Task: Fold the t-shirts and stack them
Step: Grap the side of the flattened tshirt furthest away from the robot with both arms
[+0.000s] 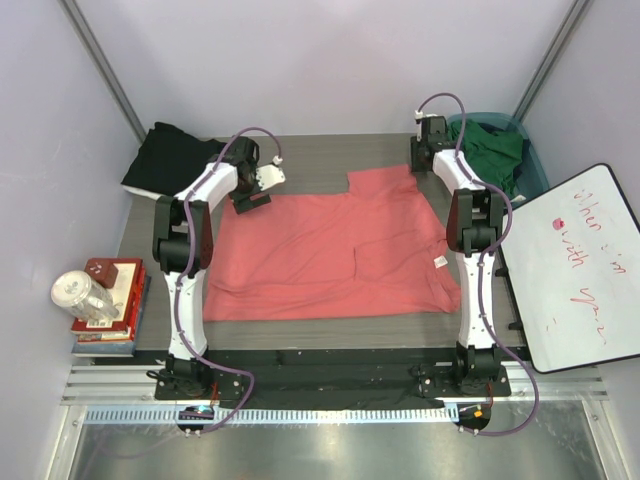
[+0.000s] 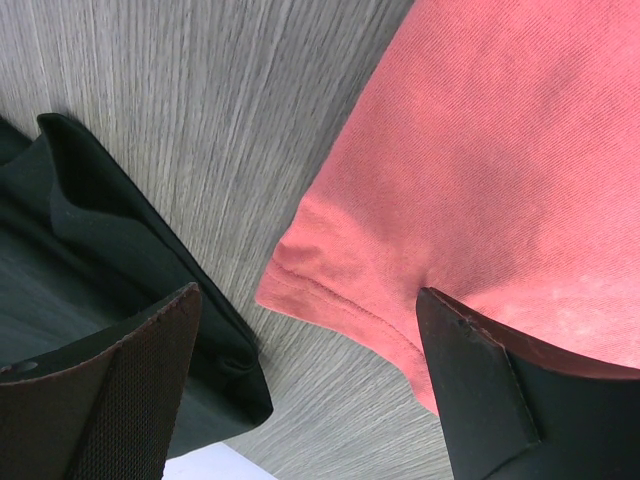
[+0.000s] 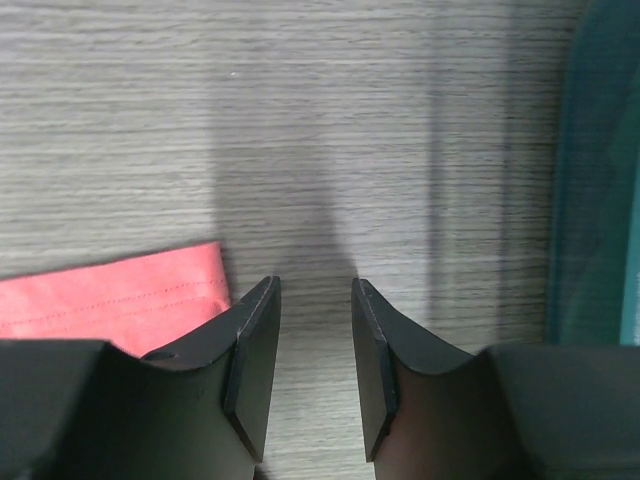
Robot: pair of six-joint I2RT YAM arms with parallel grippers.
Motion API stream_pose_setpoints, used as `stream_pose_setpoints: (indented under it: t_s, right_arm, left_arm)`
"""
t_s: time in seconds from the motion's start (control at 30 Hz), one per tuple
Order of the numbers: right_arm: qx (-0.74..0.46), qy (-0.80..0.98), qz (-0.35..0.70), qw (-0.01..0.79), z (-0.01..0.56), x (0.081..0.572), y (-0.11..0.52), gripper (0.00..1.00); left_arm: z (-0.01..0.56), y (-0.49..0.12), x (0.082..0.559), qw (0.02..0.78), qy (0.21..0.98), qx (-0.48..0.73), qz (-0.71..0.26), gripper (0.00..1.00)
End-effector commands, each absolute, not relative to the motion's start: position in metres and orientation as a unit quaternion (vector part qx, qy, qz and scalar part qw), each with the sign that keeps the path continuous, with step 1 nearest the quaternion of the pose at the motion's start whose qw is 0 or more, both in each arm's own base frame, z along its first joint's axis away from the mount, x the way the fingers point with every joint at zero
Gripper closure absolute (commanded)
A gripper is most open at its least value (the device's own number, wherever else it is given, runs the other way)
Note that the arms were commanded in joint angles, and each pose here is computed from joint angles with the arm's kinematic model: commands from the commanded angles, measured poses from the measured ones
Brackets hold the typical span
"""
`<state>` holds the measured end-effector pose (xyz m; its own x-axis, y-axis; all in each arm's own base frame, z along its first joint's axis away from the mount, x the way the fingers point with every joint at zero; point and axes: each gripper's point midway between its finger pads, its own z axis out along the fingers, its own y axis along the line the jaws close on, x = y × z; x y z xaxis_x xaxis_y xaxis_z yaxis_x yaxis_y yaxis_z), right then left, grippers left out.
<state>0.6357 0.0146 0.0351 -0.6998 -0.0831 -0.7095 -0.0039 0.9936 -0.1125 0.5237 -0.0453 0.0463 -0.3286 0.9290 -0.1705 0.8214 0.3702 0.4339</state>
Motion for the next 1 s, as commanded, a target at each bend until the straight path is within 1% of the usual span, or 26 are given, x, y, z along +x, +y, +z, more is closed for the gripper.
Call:
stream_pose_setpoints:
  t_s: [0.0,0.43,0.7,0.87,0.97]
  right_arm:
    - [0.012,0.904,-0.041,0.426,0.060,0.654,0.014,0.60]
    - [-0.008,0.905,0.052,0.422,0.065,0.651,0.055,0.57]
    - [-0.009,0.912,0.057,0.406,0.053,0.645,0.057,0.55]
    - [0.032,0.902,0.006,0.431,0.069,0.654,0.037,0.55]
    - [0.037,0.897,0.008,0.441,0.076,0.660,0.036,0.54]
  left_arm:
    - [0.092,-0.047,0.539,0.242,0.789,0.540,0.164,0.12]
    - [0.091,-0.050,0.544,0.244,0.788,0.541,0.163,0.12]
    - [0.090,-0.051,0.545,0.245,0.788,0.541,0.162,0.12]
    - [0.090,-0.052,0.545,0.247,0.789,0.540,0.159,0.12]
    - [0.090,-0.053,0.545,0.248,0.789,0.539,0.158,0.12]
